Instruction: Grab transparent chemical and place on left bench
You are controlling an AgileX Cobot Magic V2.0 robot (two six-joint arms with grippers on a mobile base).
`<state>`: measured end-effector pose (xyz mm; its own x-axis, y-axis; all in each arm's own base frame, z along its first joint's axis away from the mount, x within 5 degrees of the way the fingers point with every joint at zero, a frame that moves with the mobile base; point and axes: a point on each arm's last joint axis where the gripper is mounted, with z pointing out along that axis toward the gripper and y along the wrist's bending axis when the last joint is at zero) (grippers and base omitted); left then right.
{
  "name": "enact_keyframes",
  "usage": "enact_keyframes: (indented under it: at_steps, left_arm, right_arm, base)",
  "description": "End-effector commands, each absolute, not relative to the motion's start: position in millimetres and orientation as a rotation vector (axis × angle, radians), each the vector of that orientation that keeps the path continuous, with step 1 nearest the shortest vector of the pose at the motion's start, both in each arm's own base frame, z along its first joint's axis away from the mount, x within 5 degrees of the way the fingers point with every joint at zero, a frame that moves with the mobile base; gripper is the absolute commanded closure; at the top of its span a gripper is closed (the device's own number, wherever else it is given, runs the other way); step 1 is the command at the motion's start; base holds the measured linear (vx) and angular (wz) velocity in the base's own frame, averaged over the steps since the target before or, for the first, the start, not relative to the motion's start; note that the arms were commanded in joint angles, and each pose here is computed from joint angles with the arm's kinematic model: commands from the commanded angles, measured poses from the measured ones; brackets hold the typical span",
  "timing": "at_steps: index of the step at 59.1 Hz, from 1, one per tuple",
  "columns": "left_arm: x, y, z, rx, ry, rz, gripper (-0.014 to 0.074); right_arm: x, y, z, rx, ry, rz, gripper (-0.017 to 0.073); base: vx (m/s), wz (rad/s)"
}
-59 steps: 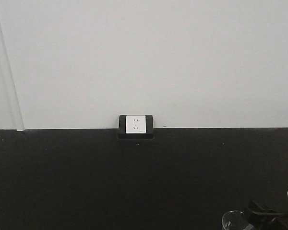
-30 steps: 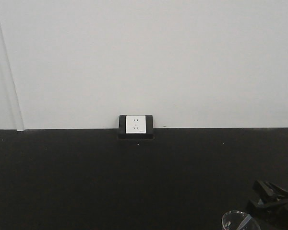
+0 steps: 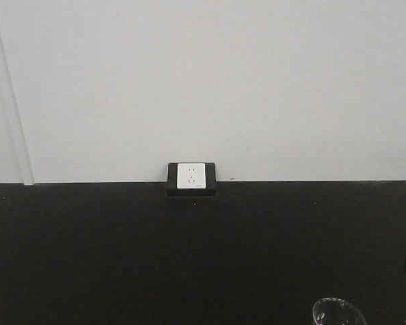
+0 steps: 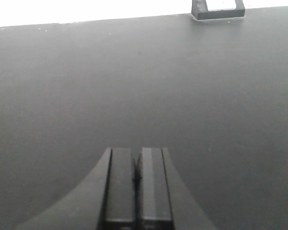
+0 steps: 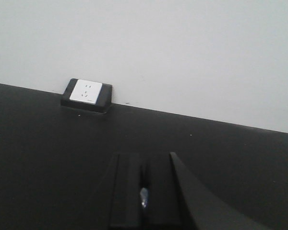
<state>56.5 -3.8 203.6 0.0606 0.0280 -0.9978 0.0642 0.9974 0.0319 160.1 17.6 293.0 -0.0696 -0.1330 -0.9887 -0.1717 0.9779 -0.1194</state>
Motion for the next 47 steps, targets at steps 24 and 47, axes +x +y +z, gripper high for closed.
enact_keyframes:
  at_steps: [24, 47]
  left_arm:
    - [55.0, -3.6, 206.3, 0.064, 1.429, -0.035, 0.0597]
    - [55.0, -3.6, 206.3, 0.064, 1.429, -0.035, 0.0597]
  right_arm:
    - [122.0, 9.4, 322.0, -0.148, 1.535, -0.010, 0.0559]
    - [122.2, 9.3, 321.6, -0.147, 1.539, -0.012, 0.0559]
  base:
    - [0.00, 0.00]
    - [0.00, 0.00]
